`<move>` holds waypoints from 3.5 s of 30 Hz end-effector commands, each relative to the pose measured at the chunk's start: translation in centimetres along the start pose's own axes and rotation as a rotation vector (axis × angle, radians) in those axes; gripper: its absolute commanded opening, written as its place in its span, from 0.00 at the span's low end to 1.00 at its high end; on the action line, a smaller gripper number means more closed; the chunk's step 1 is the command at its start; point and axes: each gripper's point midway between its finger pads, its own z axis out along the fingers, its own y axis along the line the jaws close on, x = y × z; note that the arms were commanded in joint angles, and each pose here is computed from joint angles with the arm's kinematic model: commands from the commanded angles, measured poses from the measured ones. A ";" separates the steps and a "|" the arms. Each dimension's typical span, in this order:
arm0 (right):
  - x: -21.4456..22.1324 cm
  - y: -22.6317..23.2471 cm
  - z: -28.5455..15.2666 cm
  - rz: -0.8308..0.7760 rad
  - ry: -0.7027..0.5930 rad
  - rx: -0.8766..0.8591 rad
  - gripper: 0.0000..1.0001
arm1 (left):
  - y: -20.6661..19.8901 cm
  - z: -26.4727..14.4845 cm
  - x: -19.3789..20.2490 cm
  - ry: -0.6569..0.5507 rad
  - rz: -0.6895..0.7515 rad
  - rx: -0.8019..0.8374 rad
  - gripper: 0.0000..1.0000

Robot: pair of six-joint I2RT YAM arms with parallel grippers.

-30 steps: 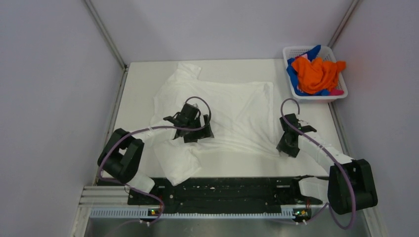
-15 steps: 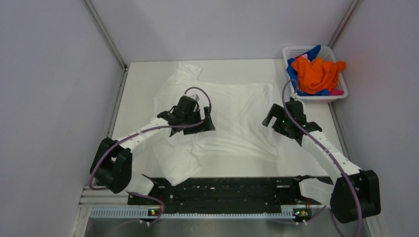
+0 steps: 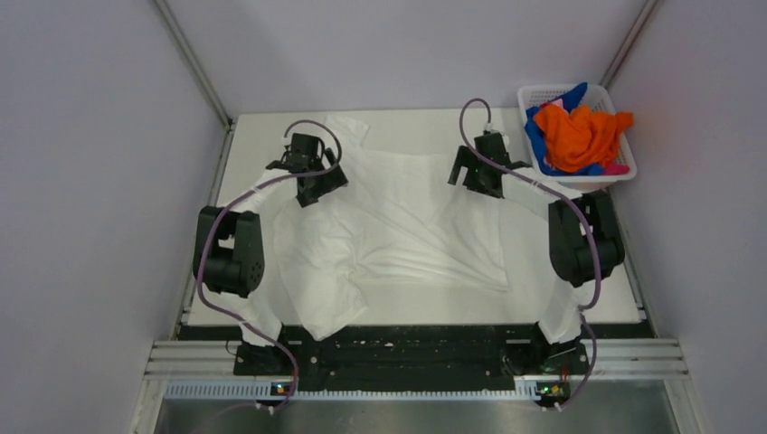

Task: Fold and stack the t-shirts
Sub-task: Flatten out the tshirt, then grab the side of the flattened tshirt closest away from the robot with both arms

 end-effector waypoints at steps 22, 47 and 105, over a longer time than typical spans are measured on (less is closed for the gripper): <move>-4.8 -5.5 13.5 0.065 0.073 0.081 0.99 | 4.3 13.1 -8.3 0.045 -0.127 -0.151 0.99; -4.5 -3.6 -1.6 0.090 -0.104 0.065 0.99 | -1.2 -4.7 -2.5 -0.030 -0.017 0.050 0.99; 10.0 -12.3 -11.9 0.435 -0.148 0.137 0.85 | 12.3 -11.8 25.1 0.477 0.145 -0.314 0.00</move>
